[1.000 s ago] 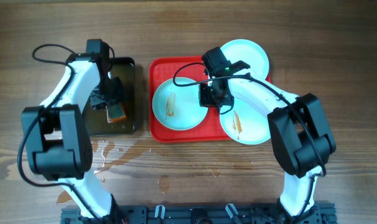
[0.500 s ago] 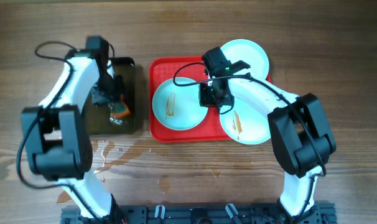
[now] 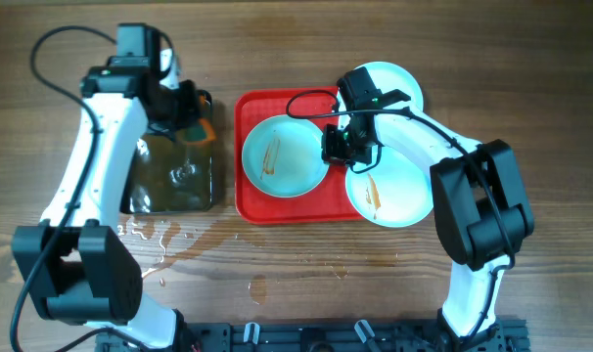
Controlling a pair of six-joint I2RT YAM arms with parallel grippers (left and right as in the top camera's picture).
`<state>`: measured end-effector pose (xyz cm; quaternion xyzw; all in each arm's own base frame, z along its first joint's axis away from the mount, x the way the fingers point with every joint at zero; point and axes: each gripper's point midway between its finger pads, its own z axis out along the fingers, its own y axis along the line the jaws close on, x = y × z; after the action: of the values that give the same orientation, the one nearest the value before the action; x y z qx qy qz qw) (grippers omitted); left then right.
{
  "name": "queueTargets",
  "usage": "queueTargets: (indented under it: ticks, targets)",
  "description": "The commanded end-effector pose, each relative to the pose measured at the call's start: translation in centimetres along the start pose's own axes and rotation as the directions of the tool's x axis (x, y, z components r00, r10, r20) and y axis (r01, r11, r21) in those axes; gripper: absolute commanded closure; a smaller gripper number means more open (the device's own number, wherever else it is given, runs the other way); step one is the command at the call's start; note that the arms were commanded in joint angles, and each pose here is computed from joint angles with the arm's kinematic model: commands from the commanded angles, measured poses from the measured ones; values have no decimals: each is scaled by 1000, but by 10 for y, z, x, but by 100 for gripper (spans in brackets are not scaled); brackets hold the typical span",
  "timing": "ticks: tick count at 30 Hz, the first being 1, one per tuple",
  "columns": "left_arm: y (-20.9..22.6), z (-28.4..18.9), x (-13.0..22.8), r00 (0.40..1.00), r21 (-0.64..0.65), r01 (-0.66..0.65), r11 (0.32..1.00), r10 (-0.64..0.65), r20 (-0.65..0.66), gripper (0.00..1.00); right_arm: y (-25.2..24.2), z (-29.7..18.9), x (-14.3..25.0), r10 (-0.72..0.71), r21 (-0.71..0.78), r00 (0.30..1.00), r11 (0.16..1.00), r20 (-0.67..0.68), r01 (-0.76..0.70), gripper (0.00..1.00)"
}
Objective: Clean dirty plates on tray and stack at the side
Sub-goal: 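Scrub the lower-left plate with the sponge while the right gripper holds it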
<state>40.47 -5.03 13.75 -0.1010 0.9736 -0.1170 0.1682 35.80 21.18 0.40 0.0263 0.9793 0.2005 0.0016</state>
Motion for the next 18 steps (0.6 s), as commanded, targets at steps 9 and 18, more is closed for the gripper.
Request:
queueTargets:
  ticks: [9, 18]
  targets:
    - [-101, 128, 85, 960, 153, -183, 971, 210, -187, 96, 1, 9, 3, 13, -18, 1000, 1000, -27, -13, 96]
    - [-71, 134, 140, 901, 5, 3, 1000, -1, -435, 96, 2, 9, 2, 10, -21, 1000, 1000, -20, -10, 96]
